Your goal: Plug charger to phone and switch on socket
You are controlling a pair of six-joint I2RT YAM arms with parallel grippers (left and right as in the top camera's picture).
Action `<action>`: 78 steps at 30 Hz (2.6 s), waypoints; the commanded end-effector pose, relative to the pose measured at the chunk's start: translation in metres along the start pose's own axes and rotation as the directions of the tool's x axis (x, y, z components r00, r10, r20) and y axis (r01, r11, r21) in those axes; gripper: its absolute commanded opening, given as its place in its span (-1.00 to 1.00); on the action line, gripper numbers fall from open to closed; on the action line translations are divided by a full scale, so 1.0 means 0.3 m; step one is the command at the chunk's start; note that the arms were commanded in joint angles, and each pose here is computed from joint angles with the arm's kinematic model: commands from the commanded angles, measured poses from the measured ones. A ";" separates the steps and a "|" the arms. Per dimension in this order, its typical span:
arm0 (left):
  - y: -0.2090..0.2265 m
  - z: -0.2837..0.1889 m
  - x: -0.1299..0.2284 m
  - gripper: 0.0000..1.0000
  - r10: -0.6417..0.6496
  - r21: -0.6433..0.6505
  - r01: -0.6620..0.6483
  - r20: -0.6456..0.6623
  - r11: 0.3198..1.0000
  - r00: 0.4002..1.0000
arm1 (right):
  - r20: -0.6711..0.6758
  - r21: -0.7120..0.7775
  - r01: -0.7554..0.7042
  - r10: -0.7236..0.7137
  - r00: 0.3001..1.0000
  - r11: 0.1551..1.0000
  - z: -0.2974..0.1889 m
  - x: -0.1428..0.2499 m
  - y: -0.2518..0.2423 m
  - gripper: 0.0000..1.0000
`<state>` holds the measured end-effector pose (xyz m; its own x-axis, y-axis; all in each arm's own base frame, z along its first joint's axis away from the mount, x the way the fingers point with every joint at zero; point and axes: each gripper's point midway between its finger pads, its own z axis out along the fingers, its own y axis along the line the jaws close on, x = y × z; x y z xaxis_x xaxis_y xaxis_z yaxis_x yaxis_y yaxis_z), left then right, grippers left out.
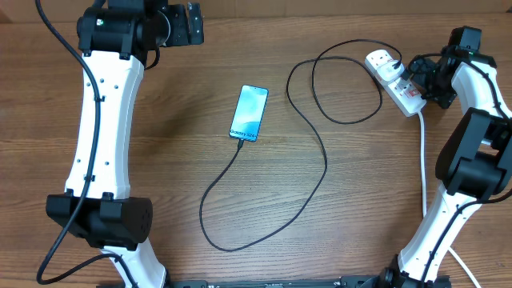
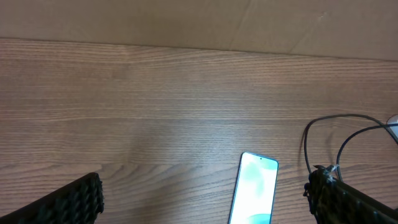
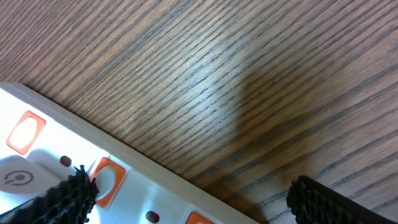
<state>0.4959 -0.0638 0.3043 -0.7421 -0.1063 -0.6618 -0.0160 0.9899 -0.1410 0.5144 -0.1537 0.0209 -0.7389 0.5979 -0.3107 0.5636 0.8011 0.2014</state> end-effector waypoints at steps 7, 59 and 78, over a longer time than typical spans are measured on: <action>-0.003 0.008 0.004 1.00 0.021 -0.010 -0.021 -0.003 1.000 1.000 | -0.105 -0.024 0.034 -0.037 0.994 0.999 0.075 0.101 0.034 1.00; -0.003 0.008 0.004 0.99 0.021 -0.010 -0.021 -0.003 1.000 1.000 | 0.240 -0.185 -0.060 0.105 0.965 0.981 -1.393 0.697 -0.064 1.00; -0.003 0.008 0.004 0.99 0.021 -0.010 -0.021 -0.003 1.000 1.000 | 0.144 -0.128 -0.079 0.098 0.985 0.989 -1.368 0.777 -0.102 1.00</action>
<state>0.4959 -0.0638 0.3043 -0.7421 -0.1063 -0.6618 -0.0160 0.9899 -0.1410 0.1737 -0.0294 0.3236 -0.6136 0.6703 -0.4174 0.5760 0.7415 0.3441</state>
